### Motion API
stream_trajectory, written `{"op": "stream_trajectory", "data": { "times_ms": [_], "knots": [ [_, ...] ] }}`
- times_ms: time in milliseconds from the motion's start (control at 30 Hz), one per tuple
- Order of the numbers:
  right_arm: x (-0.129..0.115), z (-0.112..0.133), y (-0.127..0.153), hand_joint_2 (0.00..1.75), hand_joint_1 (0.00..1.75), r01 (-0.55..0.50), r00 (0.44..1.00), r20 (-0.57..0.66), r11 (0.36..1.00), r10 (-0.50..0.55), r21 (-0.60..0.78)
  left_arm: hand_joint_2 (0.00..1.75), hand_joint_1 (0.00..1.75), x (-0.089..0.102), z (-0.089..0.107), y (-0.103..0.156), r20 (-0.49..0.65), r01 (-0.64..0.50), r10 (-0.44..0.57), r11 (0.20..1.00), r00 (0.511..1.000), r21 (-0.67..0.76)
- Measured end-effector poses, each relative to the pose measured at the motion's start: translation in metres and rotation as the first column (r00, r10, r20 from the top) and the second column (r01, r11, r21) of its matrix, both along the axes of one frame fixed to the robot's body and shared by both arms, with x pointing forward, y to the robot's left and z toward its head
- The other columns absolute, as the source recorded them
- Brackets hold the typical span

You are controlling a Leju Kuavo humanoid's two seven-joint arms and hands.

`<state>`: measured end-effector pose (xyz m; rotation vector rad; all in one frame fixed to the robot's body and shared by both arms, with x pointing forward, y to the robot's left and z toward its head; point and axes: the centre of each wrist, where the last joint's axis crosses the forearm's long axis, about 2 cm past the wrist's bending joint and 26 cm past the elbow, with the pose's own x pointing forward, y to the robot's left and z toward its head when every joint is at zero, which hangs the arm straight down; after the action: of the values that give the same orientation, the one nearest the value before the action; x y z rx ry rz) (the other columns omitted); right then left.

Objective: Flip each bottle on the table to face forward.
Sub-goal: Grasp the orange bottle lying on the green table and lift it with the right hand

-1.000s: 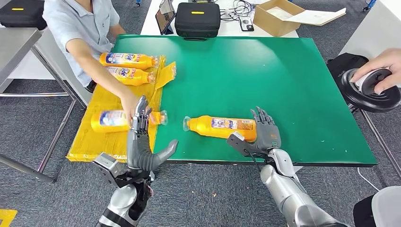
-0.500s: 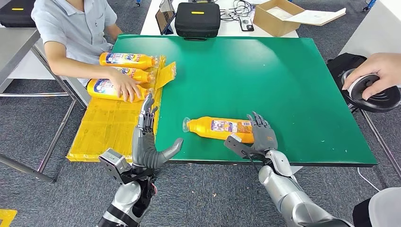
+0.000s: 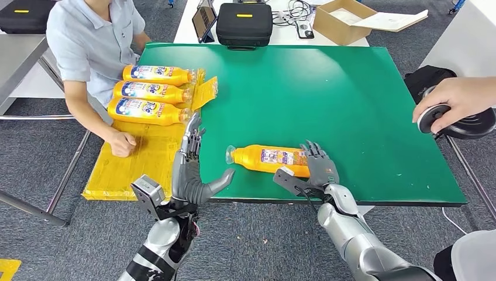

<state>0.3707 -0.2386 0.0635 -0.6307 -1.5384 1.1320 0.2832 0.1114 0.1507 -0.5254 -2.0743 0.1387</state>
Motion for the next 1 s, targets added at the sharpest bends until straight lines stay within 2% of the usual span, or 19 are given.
{"op": "stream_trajectory", "data": {
  "times_ms": [400, 600, 700, 800, 1000],
  "knots": [
    [0.004, 0.001, -0.007, 1.75, 1.39, 0.016, 0.998, -0.058, 1.0, -0.017, -0.018, 1.75, 0.0, 0.006, -0.001, -0.002, -0.02, 0.013, -0.013, 1.0, 1.0, -0.008],
    [0.004, 0.0, -0.013, 1.75, 1.64, 0.029, 0.996, -0.084, 1.0, -0.03, -0.011, 1.75, 0.0, 0.008, -0.002, -0.002, -0.014, 0.009, -0.009, 1.0, 1.0, -0.007],
    [0.001, -0.003, -0.015, 1.75, 1.72, 0.009, 0.998, -0.06, 0.998, -0.005, 0.062, 1.75, 0.0, 0.008, -0.002, -0.001, -0.013, -0.016, 0.016, 1.0, 1.0, -0.008],
    [-0.006, -0.011, -0.014, 1.75, 1.75, -0.012, 1.0, -0.005, 0.983, 0.013, 0.185, 1.75, 0.0, 0.009, -0.005, 0.004, -0.033, -0.085, 0.085, 0.996, 0.996, -0.011],
    [-0.028, -0.025, 0.01, 1.75, 1.75, 0.005, 0.996, 0.074, 0.901, -0.041, 0.434, 1.75, 0.0, 0.007, -0.01, 0.019, -0.138, -0.257, 0.249, 0.965, 0.959, -0.047]
  ]
}}
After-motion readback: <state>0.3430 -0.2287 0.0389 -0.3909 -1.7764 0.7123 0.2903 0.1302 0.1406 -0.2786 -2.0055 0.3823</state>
